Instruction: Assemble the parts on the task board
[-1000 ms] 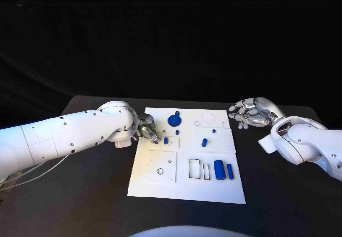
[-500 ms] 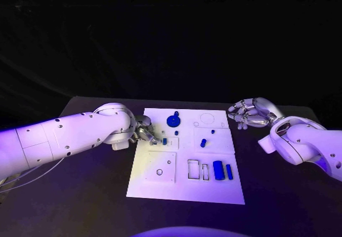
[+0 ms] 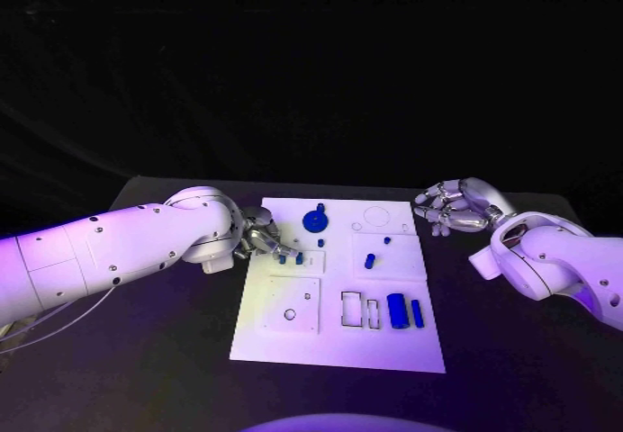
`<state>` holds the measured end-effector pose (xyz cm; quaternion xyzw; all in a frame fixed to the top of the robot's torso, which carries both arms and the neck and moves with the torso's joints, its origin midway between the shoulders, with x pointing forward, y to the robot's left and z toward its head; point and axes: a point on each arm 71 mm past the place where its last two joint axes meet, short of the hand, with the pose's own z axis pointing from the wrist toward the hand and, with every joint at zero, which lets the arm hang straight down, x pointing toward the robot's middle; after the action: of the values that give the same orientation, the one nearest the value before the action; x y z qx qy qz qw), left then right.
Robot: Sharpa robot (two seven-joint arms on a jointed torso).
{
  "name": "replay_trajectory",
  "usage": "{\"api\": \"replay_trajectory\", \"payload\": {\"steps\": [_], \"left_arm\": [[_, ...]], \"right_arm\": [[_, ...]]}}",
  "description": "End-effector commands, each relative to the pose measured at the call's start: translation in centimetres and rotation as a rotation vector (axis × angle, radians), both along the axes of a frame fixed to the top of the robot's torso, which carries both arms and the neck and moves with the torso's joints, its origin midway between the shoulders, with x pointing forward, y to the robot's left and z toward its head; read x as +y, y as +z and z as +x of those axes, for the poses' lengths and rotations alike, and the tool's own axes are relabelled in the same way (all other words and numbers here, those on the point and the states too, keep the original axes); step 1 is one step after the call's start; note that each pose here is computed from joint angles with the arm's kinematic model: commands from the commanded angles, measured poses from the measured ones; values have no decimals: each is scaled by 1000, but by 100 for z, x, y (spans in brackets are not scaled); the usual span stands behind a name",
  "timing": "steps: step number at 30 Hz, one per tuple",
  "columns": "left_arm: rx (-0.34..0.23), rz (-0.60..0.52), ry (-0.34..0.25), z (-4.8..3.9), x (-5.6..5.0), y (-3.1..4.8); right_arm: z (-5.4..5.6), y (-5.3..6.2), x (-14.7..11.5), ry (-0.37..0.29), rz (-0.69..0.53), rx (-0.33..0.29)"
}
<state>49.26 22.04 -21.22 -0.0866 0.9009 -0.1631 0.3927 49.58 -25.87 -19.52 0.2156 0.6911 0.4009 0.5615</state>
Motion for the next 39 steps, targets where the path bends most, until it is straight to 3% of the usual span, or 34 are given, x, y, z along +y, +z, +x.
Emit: {"api": "replay_trajectory", "payload": {"steps": [1, 5, 9, 12, 18, 22, 27, 34, 39], "left_arm": [[-87, -103, 43, 42, -13, 75], [-166, -168, 67, 78, 6, 136], [-264, -212, 46, 109, -4, 206], [-338, -269, -10, 110, -77, 268], [-475, -343, -194, 75, -318, 347], [-515, -326, -272, 46, -435, 297], [-542, -251, -360, 30, -560, 165], [-543, -130, -460, 37, -635, 43], [-540, -55, -498, 53, -667, -4]], "right_arm": [[-4, -2, 9, 9, 0, -1], [-5, -3, 7, 8, 0, 0], [-6, -4, 8, 8, 0, 1], [-5, -4, 8, 8, 0, 0], [-6, -6, 18, 11, 1, 0], [-7, -7, 23, 12, 1, 0], [-8, -7, 32, 14, 2, 0], [-7, -8, 38, 16, 3, 0], [-7, -8, 43, 17, 3, 0]]}}
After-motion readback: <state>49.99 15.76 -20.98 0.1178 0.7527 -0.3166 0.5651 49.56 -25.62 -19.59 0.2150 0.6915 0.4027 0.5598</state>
